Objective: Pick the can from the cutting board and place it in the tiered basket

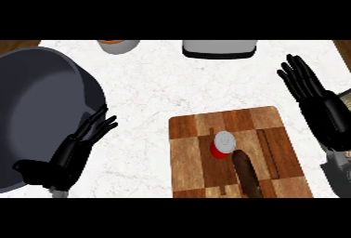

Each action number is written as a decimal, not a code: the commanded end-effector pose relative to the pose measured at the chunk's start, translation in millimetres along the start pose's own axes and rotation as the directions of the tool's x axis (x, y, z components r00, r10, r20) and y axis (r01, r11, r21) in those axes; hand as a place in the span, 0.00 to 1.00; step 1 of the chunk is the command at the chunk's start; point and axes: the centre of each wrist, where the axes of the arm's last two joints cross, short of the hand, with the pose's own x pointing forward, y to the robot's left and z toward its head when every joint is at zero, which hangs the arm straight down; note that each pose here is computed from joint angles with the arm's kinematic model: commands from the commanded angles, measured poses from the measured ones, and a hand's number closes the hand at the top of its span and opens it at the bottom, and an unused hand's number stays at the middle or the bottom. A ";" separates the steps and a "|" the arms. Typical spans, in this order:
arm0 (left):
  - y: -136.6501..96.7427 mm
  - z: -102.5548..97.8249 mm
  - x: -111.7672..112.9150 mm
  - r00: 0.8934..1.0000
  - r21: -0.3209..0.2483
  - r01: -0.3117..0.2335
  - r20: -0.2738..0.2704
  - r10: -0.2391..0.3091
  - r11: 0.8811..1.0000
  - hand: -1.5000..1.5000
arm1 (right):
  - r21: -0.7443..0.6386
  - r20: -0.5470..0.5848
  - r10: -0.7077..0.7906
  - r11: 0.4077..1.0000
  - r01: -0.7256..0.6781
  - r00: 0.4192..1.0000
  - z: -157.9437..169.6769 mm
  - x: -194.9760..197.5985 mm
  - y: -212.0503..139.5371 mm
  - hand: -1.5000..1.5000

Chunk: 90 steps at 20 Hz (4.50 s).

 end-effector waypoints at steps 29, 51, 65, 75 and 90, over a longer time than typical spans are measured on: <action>61.5 -7.1 22.8 0.910 0.295 0.411 -0.073 -0.408 0.863 0.50 | -0.337 -0.836 0.027 0.763 -0.552 0.549 126.9 -22.9 62.7 0.00; 54.0 -31.5 33.8 0.916 0.283 0.399 -0.081 -0.393 0.872 0.50 | -0.134 -0.971 -0.004 0.838 -0.529 0.239 22.5 4.2 102.8 0.00; 61.7 -26.4 21.5 0.916 0.304 0.399 -0.099 -0.388 0.865 0.50 | 0.006 -0.980 0.129 0.784 -0.621 0.153 -6.1 -12.1 146.5 0.00; 63.0 -32.4 30.1 0.917 0.298 0.396 -0.089 -0.388 0.869 0.50 | 0.021 -0.991 0.099 0.782 -0.623 0.092 -9.4 -27.5 157.3 0.00; 49.1 -27.2 11.3 0.923 0.287 0.384 -0.088 -0.376 0.877 0.50 | 0.023 -0.996 0.071 0.817 -0.576 0.062 -15.2 -31.5 147.1 0.00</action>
